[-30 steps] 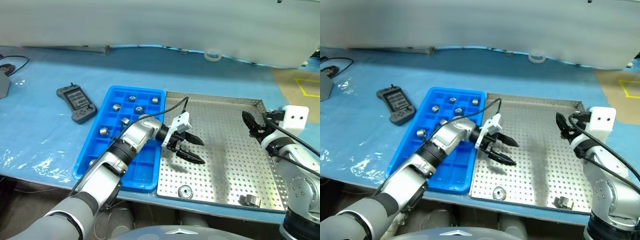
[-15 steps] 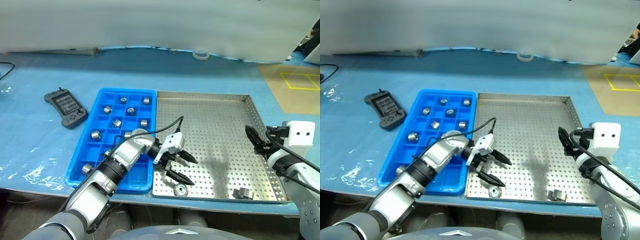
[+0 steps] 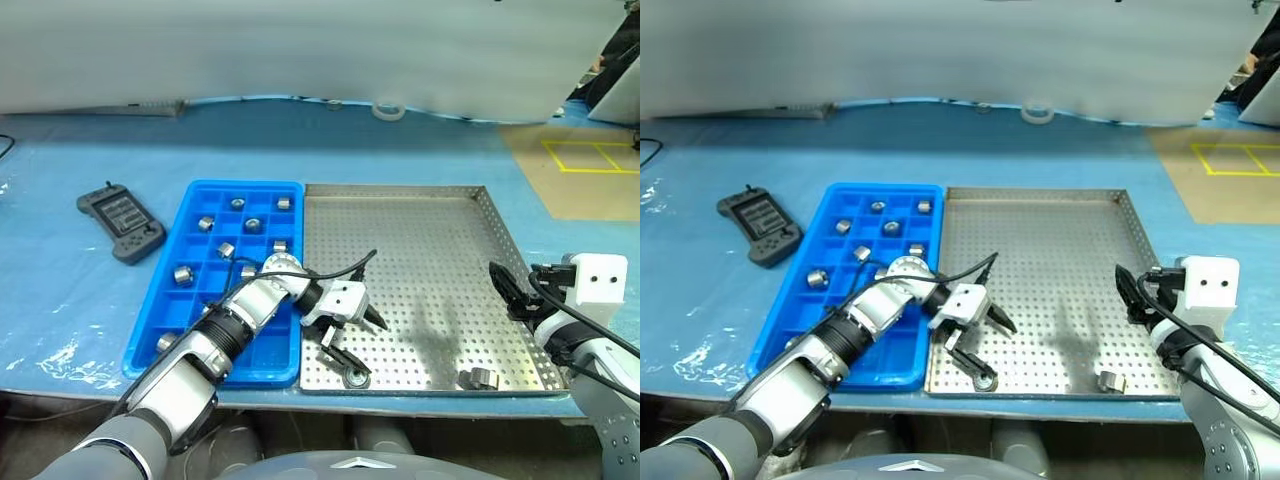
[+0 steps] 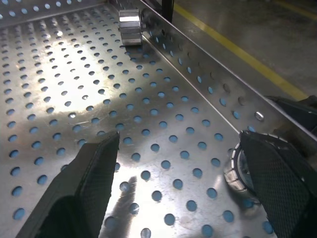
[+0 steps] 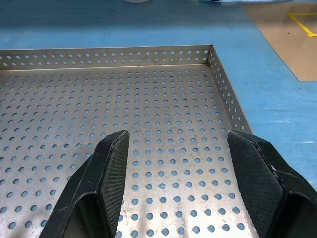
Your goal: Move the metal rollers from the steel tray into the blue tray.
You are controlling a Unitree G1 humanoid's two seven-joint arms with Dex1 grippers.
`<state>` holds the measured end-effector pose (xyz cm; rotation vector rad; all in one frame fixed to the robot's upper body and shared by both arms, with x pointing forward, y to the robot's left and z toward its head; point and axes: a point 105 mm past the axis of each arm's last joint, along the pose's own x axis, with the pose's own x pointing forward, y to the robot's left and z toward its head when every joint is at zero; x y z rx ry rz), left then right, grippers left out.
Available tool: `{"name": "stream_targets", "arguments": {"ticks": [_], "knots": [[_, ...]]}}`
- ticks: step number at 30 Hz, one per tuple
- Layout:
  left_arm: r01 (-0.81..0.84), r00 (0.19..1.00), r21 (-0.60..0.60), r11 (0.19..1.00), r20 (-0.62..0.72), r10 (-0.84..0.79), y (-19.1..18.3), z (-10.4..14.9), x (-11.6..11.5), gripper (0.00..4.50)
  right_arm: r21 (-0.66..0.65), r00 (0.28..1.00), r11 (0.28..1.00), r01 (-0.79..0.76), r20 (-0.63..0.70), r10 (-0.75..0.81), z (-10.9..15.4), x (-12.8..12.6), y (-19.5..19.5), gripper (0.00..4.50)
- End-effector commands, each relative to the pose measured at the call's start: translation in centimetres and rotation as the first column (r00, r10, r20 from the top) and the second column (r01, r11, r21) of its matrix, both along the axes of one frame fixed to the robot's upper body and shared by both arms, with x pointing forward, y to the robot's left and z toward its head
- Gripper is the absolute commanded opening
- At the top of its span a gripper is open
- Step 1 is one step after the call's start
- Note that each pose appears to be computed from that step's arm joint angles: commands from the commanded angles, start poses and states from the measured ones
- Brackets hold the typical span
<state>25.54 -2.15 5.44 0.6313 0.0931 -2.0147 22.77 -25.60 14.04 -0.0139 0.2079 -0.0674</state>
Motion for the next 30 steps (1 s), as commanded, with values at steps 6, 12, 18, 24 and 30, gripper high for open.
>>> {"name": "stream_targets", "arguments": {"ticks": [6, 12, 18, 24, 30], "knots": [[0.086, 0.991, 0.047, 0.995, 0.103, -0.09, -0.6, -1.5, -0.6, 4.07, -0.018, 0.999, 1.0, 0.008, 0.046, -0.008, 0.9, 0.2, 0.2, 3.3], [0.042, 0.975, 0.045, 0.998, 0.218, -0.051, -1.5, -2.5, 0.4, 4.07, -0.016, 0.999, 1.0, 0.006, 0.046, -0.005, 0.7, 0.2, 0.6, 3.3], [-0.125, 0.945, -0.044, 0.991, 0.3, 0.133, -2.9, -1.8, 3.2, 4.07, -0.014, 0.999, 1.0, -0.002, 0.037, 0.003, 0.3, 0.0, 1.2, 3.3], [-0.332, 0.874, -0.127, 0.935, 0.331, 0.355, -3.7, -0.9, 6.5, 4.07, -0.011, 0.999, 1.0, -0.012, 0.03, 0.012, 0.0, 0.1, 1.5, 3.3], [-0.383, 0.871, -0.152, 0.911, 0.27, 0.411, -3.4, -0.3, 7.2, 4.07, -0.011, 0.999, 0.999, -0.037, 0.031, 0.037, 0.0, 0.6, 1.8, 3.3]]}}
